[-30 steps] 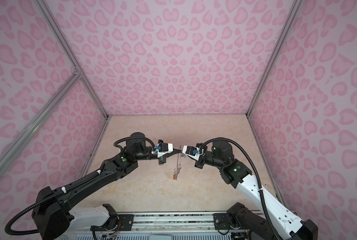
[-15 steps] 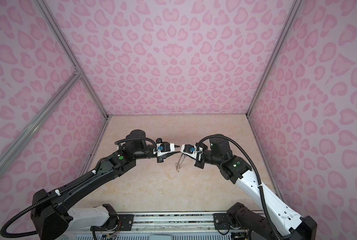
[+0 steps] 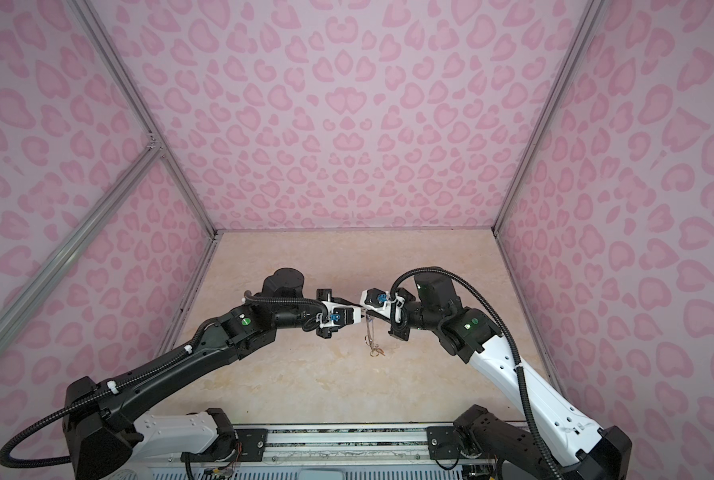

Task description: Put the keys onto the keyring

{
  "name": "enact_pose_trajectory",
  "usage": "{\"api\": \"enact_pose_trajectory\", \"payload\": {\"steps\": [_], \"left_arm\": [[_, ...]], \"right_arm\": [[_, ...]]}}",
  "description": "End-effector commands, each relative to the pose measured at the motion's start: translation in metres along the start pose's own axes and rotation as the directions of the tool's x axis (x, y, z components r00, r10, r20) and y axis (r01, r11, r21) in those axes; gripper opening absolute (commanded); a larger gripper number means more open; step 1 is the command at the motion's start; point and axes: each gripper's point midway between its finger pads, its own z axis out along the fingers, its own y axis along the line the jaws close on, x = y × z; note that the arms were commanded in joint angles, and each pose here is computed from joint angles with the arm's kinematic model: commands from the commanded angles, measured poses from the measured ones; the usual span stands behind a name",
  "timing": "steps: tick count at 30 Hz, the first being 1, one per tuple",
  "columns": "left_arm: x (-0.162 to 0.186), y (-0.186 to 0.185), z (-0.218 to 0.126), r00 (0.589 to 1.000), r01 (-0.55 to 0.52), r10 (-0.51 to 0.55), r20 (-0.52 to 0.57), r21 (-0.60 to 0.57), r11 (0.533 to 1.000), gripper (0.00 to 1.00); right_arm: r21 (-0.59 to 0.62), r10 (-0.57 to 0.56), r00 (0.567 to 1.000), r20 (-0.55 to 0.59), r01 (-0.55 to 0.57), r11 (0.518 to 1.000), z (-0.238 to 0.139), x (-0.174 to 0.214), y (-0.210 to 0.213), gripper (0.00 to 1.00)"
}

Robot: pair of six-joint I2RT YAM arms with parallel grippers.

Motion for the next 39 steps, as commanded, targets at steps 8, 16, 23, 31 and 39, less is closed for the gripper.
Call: {"api": "enact_pose_trajectory", "payload": {"steps": [8, 16, 23, 31, 39], "left_arm": [[0.008, 0.009, 0.006, 0.995, -0.051, 0.046, -0.091, -0.052, 0.997, 0.19], [0.015, 0.006, 0.01, 0.989, -0.059, 0.053, -0.135, -0.039, 0.998, 0.15], [0.012, 0.005, 0.013, 0.992, -0.041, 0.037, -0.123, -0.029, 0.999, 0.03], [-0.007, 0.023, 0.002, 0.993, 0.115, -0.113, 0.03, -0.082, 0.99, 0.03], [-0.019, 0.032, -0.009, 0.972, 0.198, -0.183, 0.148, -0.094, 0.976, 0.03]], "right_arm": [[-0.002, 0.01, 1.0, 0.008, -0.01, 1.0, 0.001, -0.004, 0.001, 0.0], [0.005, -0.001, 1.0, 0.027, 0.001, 1.0, -0.001, -0.01, 0.0, 0.0], [0.028, -0.022, 0.999, 0.039, 0.021, 0.999, -0.002, -0.011, -0.002, 0.05], [0.234, -0.044, 0.999, 0.021, 0.038, 0.972, -0.015, 0.008, -0.022, 0.34], [0.274, -0.031, 0.993, 0.111, 0.0, 0.962, -0.021, 0.004, -0.02, 0.36]]}}
